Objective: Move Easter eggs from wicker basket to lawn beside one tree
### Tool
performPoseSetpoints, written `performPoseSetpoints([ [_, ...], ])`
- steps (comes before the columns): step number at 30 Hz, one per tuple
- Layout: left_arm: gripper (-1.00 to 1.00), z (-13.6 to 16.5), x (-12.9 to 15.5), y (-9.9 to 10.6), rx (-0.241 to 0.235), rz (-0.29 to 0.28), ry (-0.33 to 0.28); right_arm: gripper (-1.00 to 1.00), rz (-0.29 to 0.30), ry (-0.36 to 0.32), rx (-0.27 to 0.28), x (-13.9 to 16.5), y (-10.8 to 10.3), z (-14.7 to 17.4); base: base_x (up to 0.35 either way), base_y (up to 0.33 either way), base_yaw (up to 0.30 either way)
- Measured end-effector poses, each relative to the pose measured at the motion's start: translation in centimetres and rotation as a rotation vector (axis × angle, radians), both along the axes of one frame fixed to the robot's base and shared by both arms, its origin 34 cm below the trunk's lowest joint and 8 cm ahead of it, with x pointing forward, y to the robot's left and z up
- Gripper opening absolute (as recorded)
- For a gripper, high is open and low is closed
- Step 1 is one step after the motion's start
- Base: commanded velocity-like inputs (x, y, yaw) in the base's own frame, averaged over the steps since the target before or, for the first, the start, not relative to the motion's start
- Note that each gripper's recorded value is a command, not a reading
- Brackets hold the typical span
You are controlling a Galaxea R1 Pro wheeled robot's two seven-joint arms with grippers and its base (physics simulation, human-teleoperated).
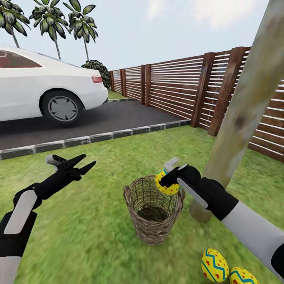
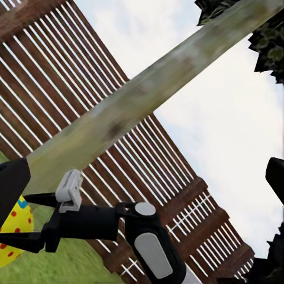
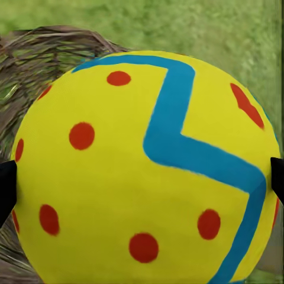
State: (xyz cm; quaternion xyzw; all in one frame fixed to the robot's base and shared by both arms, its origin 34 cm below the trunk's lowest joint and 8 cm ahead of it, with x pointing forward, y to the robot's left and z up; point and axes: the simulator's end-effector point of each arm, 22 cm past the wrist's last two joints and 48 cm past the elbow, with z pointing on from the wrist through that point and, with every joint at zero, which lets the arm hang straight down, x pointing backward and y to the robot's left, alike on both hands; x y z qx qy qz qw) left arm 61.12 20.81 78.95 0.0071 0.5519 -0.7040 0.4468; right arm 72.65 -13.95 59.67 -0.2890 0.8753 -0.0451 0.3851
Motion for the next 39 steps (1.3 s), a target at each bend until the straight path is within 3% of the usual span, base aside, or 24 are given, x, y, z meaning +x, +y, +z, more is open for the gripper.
performPoseSetpoints([
  [9,1.0,-0.5,0.2,0.0,-0.001,0.0,0.009,-1.0,-0.059,0.078,-0.034,0.1,-2.5,-3.8,0.0,0.0,-0.196],
  [23,1.0,-0.5,0.2,0.0,-0.001,0.0,0.009,-1.0,-0.059,0.097,-0.032,-0.5,-2.6,-5.0,0.0,0.0,-0.011],
  [31,1.0,-0.1,0.1,0.1,0.0,0.001,0.002,-1.0,-0.062,0.157,-0.037,-3.0,-2.9,-8.2,0.0,0.0,-0.23],
  [39,1.0,0.3,-0.2,0.1,-0.001,0.001,-0.006,-1.0,-0.063,0.156,-0.037,-3.3,-2.9,-8.1,0.0,0.0,-0.249],
])
